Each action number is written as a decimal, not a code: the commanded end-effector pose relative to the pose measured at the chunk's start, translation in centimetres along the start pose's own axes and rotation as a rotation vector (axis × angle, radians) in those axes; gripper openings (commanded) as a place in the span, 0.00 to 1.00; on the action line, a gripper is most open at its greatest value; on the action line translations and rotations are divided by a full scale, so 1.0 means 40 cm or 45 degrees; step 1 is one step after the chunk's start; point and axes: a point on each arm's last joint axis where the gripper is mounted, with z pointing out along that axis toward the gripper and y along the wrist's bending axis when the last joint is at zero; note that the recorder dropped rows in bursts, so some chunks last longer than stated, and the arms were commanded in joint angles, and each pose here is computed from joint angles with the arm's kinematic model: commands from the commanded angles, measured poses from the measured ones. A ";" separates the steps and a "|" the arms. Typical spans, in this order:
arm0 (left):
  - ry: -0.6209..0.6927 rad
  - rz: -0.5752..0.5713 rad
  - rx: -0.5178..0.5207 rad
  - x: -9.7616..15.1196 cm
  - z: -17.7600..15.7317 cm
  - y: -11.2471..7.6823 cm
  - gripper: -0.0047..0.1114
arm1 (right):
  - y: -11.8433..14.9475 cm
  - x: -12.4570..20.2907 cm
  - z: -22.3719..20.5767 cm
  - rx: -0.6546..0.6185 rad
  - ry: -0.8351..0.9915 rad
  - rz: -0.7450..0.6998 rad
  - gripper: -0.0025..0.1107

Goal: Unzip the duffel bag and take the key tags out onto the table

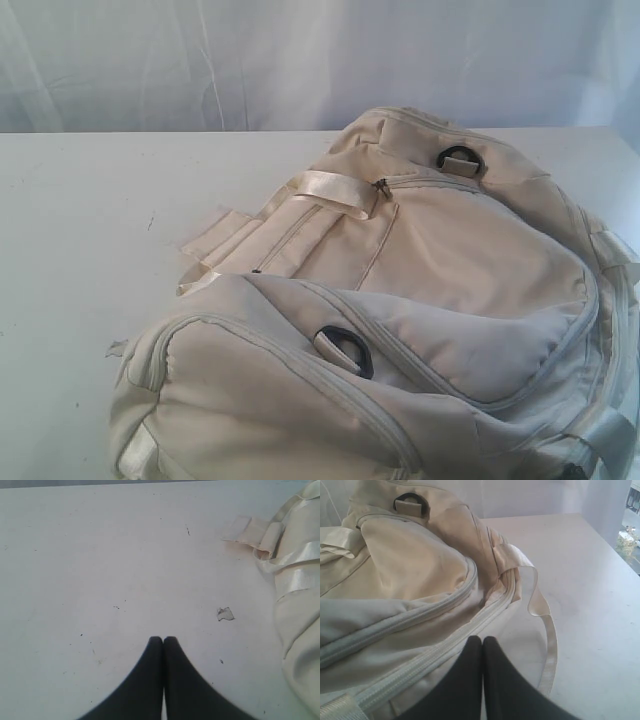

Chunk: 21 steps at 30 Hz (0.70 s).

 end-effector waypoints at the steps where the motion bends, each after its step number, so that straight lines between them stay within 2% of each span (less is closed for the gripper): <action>1: 0.002 -0.011 0.004 0.003 0.000 -0.001 0.04 | 0.001 -0.001 0.000 -0.007 -0.011 0.007 0.02; 4: 0.015 -0.011 0.006 0.005 0.000 -0.001 0.04 | 0.001 -0.001 0.000 -0.007 -0.011 0.007 0.02; 9: -0.041 0.002 0.025 -0.089 -0.053 -0.008 0.04 | 0.001 -0.001 0.000 -0.007 -0.011 0.007 0.02; 16: -0.333 0.022 0.033 -0.256 -0.171 -0.018 0.04 | 0.001 -0.001 0.000 -0.007 -0.011 0.007 0.02; 21: -0.467 0.030 0.035 -0.317 -0.232 -0.022 0.04 | 0.001 -0.001 0.000 -0.007 -0.011 0.007 0.02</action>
